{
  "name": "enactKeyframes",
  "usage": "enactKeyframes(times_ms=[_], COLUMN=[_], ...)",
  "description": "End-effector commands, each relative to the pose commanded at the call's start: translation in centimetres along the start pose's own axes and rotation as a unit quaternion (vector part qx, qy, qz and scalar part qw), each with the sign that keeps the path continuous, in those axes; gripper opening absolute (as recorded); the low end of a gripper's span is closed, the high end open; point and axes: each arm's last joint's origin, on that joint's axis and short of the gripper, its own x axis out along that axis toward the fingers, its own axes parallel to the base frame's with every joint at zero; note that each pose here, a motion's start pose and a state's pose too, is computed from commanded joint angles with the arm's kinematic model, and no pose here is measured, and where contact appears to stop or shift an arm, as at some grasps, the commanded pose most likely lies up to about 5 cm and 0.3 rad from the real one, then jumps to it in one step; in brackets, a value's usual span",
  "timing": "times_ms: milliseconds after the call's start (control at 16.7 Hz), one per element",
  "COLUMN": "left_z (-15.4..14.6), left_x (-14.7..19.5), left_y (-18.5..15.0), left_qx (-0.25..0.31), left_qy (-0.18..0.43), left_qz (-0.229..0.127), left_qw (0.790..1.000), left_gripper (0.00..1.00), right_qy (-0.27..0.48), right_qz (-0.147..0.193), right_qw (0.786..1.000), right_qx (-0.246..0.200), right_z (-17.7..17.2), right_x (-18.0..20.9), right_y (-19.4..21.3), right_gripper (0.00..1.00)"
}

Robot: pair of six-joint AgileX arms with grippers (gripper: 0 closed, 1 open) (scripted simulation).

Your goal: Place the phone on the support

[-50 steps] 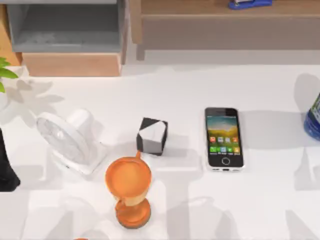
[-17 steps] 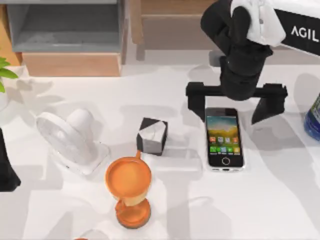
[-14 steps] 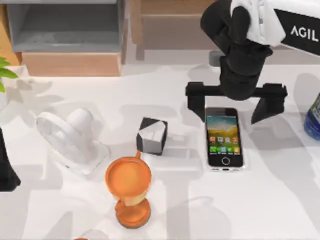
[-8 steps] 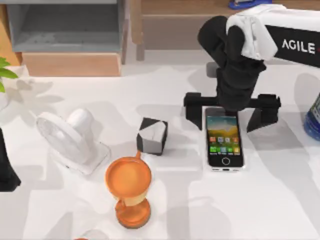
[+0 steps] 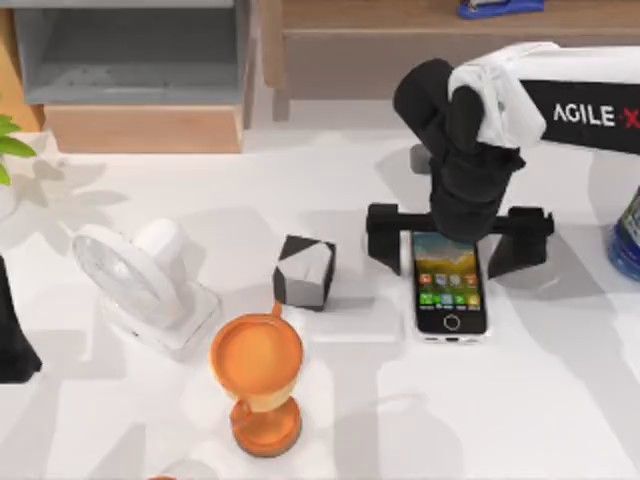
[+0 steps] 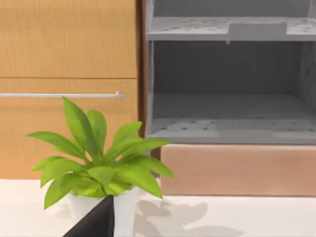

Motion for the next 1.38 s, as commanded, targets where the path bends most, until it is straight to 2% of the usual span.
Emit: enactKeyframes(times_ms=[780,1260,1320,1380], left_z=[0.0,0.0,0.0,0.0], left_x=[0.0,0.0,0.0,0.0], left_y=[0.0,0.0,0.0,0.0], left_qx=[0.0,0.0,0.0,0.0], left_qy=[0.0,0.0,0.0,0.0], left_qz=[0.0,0.0,0.0,0.0], left_qw=[1.0,1.0,1.0,1.0], left_gripper=[1.0,1.0,1.0,1.0], right_qy=[0.0,0.0,-0.017,-0.017], right_qz=[0.0,0.0,-0.006,-0.006], right_qw=[1.0,1.0,1.0,1.0], right_qx=[0.0,0.0,-0.001,-0.001], right_z=[0.0,0.0,0.0,0.0], right_x=[0.0,0.0,-2.0,-2.2], right_y=[0.0,0.0,-0.2,-0.2], right_gripper=[0.02,0.0,0.0,0.0])
